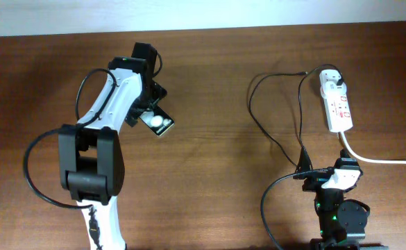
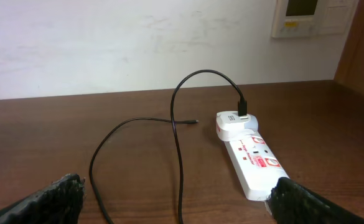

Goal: Plug charger to phone and switch on socket
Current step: 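Lower the left gripper and close it on the phone's sides, then lift the phone with the left gripper and tilt it upright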

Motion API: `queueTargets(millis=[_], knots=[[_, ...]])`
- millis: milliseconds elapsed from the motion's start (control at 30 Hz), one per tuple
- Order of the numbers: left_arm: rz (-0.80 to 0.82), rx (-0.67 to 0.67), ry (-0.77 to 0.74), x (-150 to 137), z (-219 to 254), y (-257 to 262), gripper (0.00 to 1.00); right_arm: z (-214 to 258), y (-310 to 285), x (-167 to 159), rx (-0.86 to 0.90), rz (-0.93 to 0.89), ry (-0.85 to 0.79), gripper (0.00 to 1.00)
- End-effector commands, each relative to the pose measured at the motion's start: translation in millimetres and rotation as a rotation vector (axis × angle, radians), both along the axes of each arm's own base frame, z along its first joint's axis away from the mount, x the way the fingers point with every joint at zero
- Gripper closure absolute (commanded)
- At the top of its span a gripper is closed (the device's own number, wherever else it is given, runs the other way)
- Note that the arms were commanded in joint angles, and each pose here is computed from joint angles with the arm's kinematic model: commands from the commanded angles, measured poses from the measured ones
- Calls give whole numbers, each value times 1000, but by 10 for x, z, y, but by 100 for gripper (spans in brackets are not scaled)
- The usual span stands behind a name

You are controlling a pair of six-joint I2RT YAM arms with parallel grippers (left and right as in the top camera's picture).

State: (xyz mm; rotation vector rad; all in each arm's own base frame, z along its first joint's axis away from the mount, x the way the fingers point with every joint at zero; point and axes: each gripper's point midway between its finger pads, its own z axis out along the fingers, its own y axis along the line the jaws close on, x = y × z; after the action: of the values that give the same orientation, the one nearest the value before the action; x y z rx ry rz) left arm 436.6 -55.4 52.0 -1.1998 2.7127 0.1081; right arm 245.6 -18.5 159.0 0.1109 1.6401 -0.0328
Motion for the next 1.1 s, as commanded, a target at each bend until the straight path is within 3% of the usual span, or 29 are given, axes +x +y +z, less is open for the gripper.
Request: queueTargets(millis=[0, 133, 300, 667, 1067], knots=[[90, 8, 7, -23, -43, 109, 1, -30, -2, 0, -2, -5, 5, 1], [89, -6, 13, -25, -68, 86, 1, -31, -2, 0, -2, -5, 5, 1], [77, -117, 5, 114, -309, -124, 1, -31, -2, 0, -2, -5, 5, 1], [-44, -99, 67, 116, -716, -104, 0, -31, -2, 0, -2, -5, 5, 1], [-129, -90, 112, 57, -834, -75, 28, -31, -2, 0, -2, -5, 5, 1]])
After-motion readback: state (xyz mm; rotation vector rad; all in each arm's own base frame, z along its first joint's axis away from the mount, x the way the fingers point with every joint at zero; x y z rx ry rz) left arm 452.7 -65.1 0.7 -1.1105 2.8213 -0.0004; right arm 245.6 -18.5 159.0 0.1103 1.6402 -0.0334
